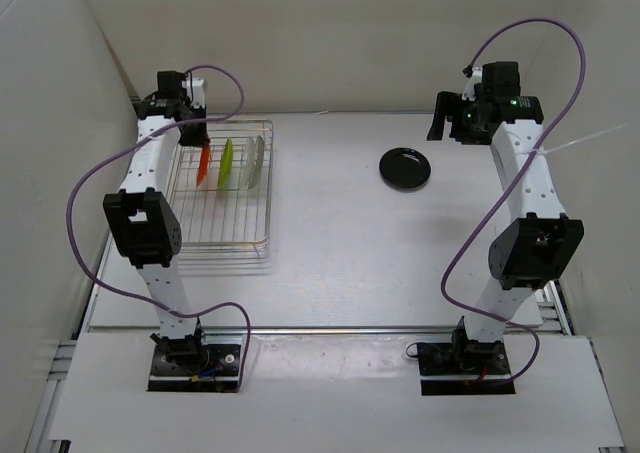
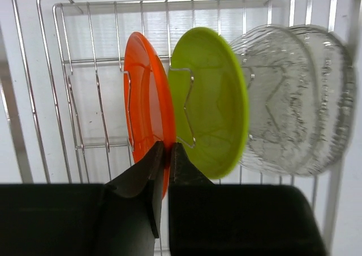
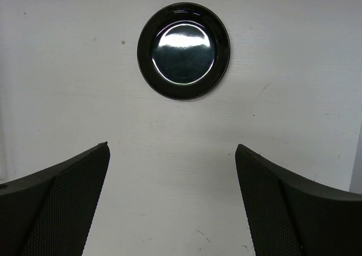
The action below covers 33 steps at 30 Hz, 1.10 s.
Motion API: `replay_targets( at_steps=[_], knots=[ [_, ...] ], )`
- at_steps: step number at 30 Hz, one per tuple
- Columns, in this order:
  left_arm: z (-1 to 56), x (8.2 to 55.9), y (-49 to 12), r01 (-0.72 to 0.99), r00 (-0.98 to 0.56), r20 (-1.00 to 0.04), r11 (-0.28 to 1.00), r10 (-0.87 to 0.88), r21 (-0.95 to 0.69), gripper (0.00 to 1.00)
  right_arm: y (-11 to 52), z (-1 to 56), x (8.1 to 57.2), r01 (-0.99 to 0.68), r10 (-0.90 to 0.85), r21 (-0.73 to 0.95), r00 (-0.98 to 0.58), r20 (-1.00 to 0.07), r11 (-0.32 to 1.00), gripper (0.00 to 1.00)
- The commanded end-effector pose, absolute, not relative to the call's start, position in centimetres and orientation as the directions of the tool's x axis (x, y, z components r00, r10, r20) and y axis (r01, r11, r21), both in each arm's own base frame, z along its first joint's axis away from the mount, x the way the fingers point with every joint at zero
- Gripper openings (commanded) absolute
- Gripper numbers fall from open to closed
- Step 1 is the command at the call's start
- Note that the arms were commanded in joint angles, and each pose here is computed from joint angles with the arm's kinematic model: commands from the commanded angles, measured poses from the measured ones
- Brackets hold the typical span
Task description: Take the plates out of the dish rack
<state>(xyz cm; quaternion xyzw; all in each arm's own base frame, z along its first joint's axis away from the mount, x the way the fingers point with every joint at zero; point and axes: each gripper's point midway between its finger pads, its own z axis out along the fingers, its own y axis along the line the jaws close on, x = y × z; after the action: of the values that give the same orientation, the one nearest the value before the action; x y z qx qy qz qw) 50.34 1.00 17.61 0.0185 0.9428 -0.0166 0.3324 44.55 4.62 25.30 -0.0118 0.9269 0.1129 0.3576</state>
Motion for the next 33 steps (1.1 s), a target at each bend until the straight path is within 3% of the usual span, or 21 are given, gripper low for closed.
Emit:
replay_targets(
  at_steps=[1, 7, 11, 14, 17, 19, 22, 23, 25, 27, 28, 33],
  knots=[
    [25.6, 49.6, 0.4, 0.068, -0.688, -0.724, 0.998, 0.041, -0.008, 0.11, 5.0, 28.4, 44.1, -0.131, 0.059, 0.205, -0.689, -0.722, 0.970, 0.94],
    [32.9, 46.0, -2.7, 0.172, -0.589, -0.798, 0.985, 0.127, 0.030, 0.11, 5.0, 29.7, 44.1, -0.136, 0.059, 0.202, -0.673, -0.737, 0.970, 0.94],
    [34.3, 43.0, -6.0, 0.313, -0.539, -0.808, 0.947, 0.237, 0.069, 0.11, 5.3, 30.1, 43.8, -0.149, 0.059, 0.214, -0.675, -0.735, 0.965, 0.94],
    [33.5, 41.2, -9.1, 0.406, -0.504, -0.771, 0.895, 0.390, 0.187, 0.11, 7.3, 31.5, 42.9, -0.284, 0.002, 0.254, -0.662, -0.749, 0.924, 0.95],
    [33.7, 40.5, -10.9, 0.351, -0.453, -0.683, 0.819, 0.573, 0.454, 0.11, 10.1, 32.5, 41.3, -0.424, -0.030, 0.346, -0.667, -0.744, 0.837, 0.95],
    [34.0, 39.7, -14.8, 0.376, -0.334, -0.621, 0.704, 0.709, 0.602, 0.11, 11.2, 33.2, 40.5, -0.478, -0.038, 0.385, -0.663, -0.747, 0.789, 0.95],
    [33.3, 38.7, -16.5, 0.323, -0.244, -0.407, 0.470, 0.880, 0.822, 0.11, 13.3, 34.7, 39.2, -0.566, -0.034, 0.466, -0.660, -0.751, 0.680, 0.95],
    [34.7, 38.1, -19.2, 0.268, -0.167, -0.413, 0.444, 0.895, 0.855, 0.11, 13.8, 35.1, 38.8, -0.586, -0.033, 0.485, -0.659, -0.752, 0.649, 0.95],
    [33.9, 37.2, -21.1, 0.268, -0.087, -0.265, 0.279, 0.960, 0.922, 0.11, 14.6, 35.7, 38.2, -0.617, -0.032, 0.514, -0.658, -0.752, 0.596, 0.95],
    [34.7, 35.5, -24.5, 0.215, 0.014, -0.233, 0.224, 0.972, 0.951, 0.11, 15.3, 36.4, 37.4, -0.645, -0.030, 0.541, -0.657, -0.753, 0.539, 0.95],
    [33.8, 34.8, -25.1, 0.210, 0.056, -0.120, 0.106, 0.991, 0.972, 0.11, 15.4, 36.5, 37.3, -0.657, -0.034, 0.540, -0.651, -0.759, 0.526, 0.95],
    [33.7, 30.6, -31.5, 0.118, 0.264, -0.023, -0.008, 0.964, 0.993, 0.11, 17.3, 35.6, 36.6, -0.697, -0.116, 0.470, -0.615, -0.780, 0.541, 0.93]
  ],
)
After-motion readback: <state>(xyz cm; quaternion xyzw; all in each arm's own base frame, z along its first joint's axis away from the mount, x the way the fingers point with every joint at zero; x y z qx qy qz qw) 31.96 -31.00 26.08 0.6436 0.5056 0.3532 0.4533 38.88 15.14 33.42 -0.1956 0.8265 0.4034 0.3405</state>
